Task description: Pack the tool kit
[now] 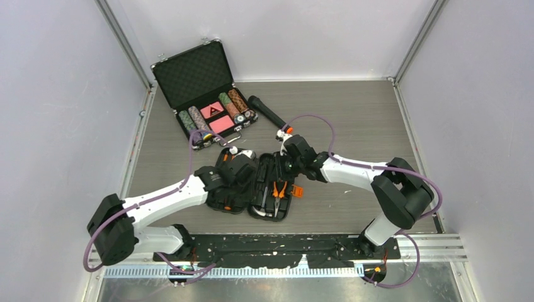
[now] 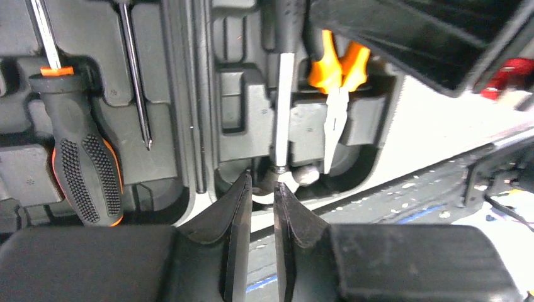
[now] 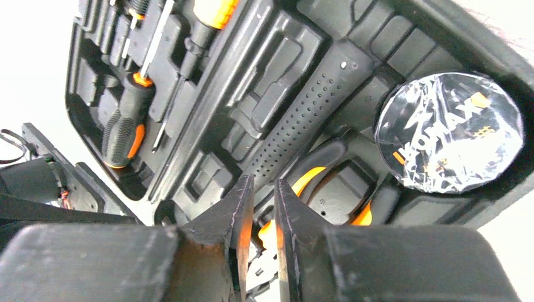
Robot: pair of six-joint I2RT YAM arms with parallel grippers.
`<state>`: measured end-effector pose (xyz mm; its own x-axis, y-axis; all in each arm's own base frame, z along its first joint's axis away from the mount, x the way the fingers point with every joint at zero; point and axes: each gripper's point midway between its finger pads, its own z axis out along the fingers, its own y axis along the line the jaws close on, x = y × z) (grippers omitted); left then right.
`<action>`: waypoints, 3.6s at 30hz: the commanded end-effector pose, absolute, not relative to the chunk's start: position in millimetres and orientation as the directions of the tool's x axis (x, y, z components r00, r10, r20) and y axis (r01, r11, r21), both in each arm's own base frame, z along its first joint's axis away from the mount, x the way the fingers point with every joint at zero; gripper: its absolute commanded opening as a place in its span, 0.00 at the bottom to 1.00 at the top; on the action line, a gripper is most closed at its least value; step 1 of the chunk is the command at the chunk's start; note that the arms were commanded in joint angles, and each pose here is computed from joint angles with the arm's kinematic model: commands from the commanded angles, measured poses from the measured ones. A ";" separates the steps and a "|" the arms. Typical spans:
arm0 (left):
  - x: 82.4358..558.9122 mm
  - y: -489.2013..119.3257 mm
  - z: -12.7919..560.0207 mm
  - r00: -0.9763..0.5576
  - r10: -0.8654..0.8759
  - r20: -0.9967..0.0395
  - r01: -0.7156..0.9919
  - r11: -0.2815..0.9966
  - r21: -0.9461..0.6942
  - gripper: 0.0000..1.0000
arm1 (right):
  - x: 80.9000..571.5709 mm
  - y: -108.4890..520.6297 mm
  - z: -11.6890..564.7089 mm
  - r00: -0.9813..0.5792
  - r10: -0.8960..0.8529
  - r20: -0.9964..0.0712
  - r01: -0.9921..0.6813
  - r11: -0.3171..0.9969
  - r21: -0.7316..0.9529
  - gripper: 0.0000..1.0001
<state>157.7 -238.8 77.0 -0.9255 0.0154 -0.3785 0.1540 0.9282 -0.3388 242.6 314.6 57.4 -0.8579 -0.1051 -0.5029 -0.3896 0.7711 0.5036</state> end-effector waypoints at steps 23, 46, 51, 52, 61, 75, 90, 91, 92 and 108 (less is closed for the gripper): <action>126.7 -257.3 52.6 -0.943 0.222 -0.247 0.287 0.919 -0.271 0.11 | 254.0 327.1 42.6 -0.879 -0.100 -0.466 -0.359 0.782 0.510 0.19; 99.7 -240.4 0.4 -0.981 0.184 -0.062 0.194 0.927 -0.321 0.00 | 252.4 315.9 26.6 -0.894 -0.114 -0.433 -0.335 0.813 0.477 0.17; 118.9 -263.2 33.8 -0.971 0.166 -0.172 0.223 0.887 -0.404 0.09 | 265.9 327.1 69.8 -0.851 -0.084 -0.519 -0.394 0.756 0.523 0.21; 125.2 -268.7 46.4 -0.965 0.153 -0.211 0.232 0.875 -0.425 0.14 | 268.6 328.3 79.1 -0.841 -0.077 -0.536 -0.403 0.749 0.526 0.22; 195.1 -228.2 161.1 -0.815 -0.062 -0.576 0.231 0.877 -0.421 0.60 | 278.0 283.4 166.0 -0.729 0.056 -0.682 -0.396 0.778 0.488 0.45; 250.9 -82.9 100.6 -0.722 -0.392 -0.570 -0.208 0.909 -0.362 0.89 | 237.7 235.6 107.6 -0.754 0.113 -0.647 -0.295 0.822 0.487 0.59; 234.0 -97.0 29.6 -0.884 -0.324 -0.338 -0.204 0.916 -0.346 0.55 | 232.6 243.5 92.0 -0.746 0.122 -0.655 -0.339 0.777 0.530 0.59; 229.0 -100.9 27.5 -0.886 -0.332 -0.324 -0.206 0.908 -0.365 0.53 | 233.1 244.5 93.1 -0.742 0.125 -0.659 -0.344 0.773 0.533 0.59; 222.6 -105.3 24.6 -0.891 -0.332 -0.309 -0.203 0.901 -0.382 0.52 | 232.8 244.7 92.1 -0.743 0.126 -0.658 -0.344 0.770 0.537 0.59; 179.7 -126.9 51.6 -0.868 -0.292 -0.401 -0.129 0.914 -0.385 0.63 | 240.6 216.7 86.4 -0.708 0.119 -0.696 -0.300 0.841 0.450 0.59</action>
<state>183.6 -138.7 49.0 -0.8897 -0.2523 -0.3805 -0.0812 0.9076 -0.4120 226.3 229.8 69.5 -0.7746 0.0962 -0.6250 -0.3047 0.8093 0.5022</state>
